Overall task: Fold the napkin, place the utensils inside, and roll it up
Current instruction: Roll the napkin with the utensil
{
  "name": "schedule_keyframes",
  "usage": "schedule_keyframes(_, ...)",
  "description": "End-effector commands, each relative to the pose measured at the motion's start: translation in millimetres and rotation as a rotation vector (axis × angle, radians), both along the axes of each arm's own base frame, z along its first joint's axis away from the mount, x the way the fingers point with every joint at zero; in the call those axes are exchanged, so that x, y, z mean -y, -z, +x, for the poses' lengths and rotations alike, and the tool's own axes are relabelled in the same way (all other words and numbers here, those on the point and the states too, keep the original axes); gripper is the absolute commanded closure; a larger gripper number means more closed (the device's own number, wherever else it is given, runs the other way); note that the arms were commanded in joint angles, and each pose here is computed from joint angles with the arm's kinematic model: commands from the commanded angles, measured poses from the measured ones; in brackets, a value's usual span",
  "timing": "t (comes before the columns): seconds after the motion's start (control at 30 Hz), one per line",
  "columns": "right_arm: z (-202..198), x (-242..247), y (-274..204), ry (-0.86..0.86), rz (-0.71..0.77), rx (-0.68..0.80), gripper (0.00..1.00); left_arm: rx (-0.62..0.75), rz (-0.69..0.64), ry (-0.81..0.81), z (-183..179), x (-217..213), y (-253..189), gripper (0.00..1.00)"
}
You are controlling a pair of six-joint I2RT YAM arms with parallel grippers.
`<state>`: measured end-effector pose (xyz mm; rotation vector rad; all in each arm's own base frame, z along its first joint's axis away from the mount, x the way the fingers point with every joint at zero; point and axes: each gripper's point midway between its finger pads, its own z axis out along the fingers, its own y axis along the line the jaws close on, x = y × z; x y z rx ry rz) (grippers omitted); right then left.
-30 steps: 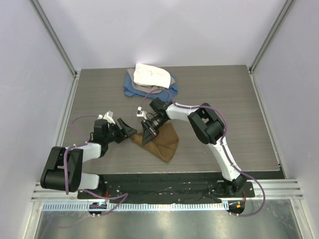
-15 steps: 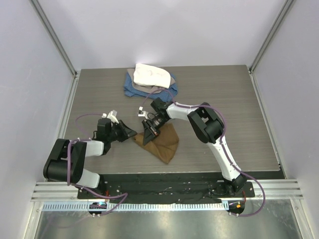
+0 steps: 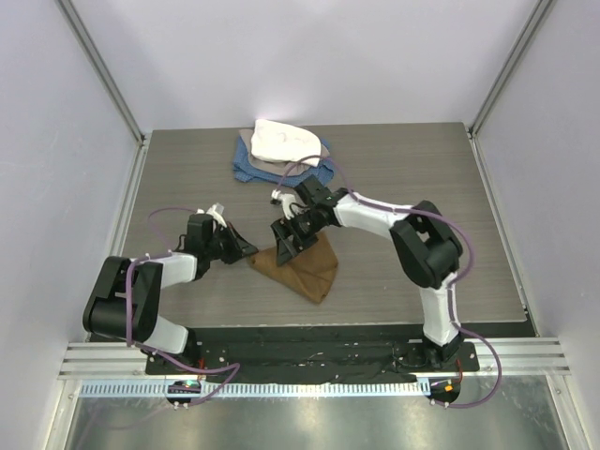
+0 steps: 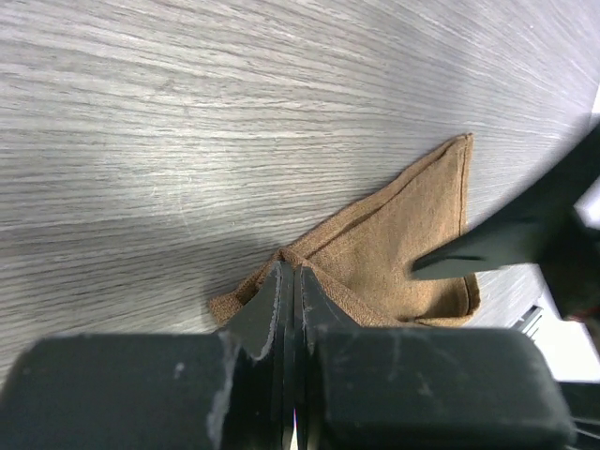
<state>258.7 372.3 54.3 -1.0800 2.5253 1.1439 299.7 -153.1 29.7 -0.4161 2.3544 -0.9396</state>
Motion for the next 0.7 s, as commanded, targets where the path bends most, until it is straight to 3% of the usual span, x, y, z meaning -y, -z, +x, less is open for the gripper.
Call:
schedule_keyframes(0.0, 21, 14, -44, 0.105, 0.007, 0.331, 0.17, -0.086, 0.069, 0.008, -9, -6, 13, 1.0)
schedule_keyframes(0.2, -7, 29, -39, 0.066, -0.151, 0.592, 0.13, -0.117, 0.079, 0.005, -7, -7, 12, 1.0)
schedule_keyframes(0.33, -24, 33, -39, 0.053, -0.212, 0.676, 0.13, -0.133, 0.084, 0.003, -8, -8, 13, 1.0)
schedule_keyframes(0.67, -50, 46, -3, -0.016, -0.337, 0.7, 0.15, -0.14, 0.087, 0.001, -8, -8, 13, 1.0)
